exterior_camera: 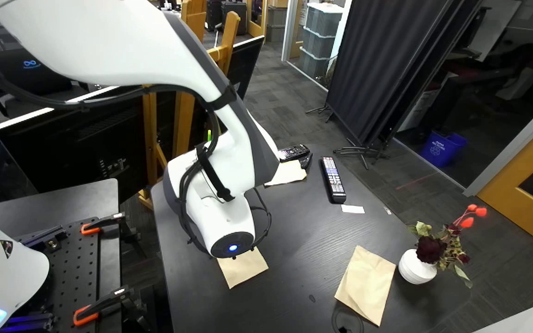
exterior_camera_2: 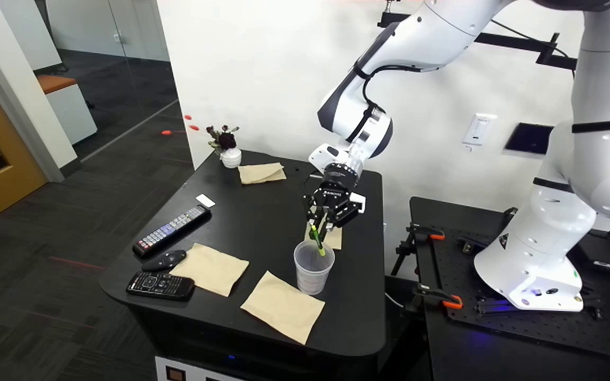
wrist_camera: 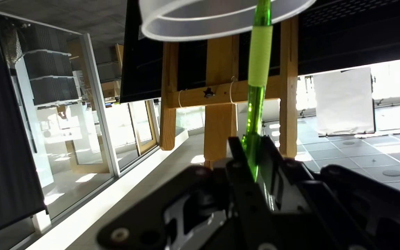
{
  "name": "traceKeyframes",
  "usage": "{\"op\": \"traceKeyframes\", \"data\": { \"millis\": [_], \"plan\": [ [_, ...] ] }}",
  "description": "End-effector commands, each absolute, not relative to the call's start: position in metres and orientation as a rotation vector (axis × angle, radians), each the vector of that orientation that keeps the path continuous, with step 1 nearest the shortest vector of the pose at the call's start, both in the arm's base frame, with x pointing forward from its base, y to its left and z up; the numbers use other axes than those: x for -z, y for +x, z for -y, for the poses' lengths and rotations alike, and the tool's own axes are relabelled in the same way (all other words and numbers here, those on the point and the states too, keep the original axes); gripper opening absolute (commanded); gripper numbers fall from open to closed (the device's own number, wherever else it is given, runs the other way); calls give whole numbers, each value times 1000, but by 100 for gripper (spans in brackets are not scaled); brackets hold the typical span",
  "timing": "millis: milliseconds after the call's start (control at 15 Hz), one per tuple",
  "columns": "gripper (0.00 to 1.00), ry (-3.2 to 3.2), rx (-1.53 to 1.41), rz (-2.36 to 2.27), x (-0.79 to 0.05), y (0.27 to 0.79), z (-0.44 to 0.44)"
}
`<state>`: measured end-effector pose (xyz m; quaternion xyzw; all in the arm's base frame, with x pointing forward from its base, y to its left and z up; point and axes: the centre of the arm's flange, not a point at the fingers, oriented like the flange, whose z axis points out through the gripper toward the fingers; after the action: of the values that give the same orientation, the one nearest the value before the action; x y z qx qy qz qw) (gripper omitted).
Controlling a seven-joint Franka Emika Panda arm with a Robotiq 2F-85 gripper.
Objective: Put the pen in the cup
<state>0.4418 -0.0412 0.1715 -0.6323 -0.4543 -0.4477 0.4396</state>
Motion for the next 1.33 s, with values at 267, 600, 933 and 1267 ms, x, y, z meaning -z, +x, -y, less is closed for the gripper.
{"op": "traceKeyframes", "data": {
  "millis": [267, 600, 933, 1267],
  "plan": [
    [4, -1649, 1087, 1116, -129, 412, 43],
    [48, -1699, 1056, 1129, -123, 410, 43],
    [87, -1704, 1055, 1145, -125, 414, 39],
    [100, -1682, 1081, 1192, -151, 421, 33]
  ]
}}
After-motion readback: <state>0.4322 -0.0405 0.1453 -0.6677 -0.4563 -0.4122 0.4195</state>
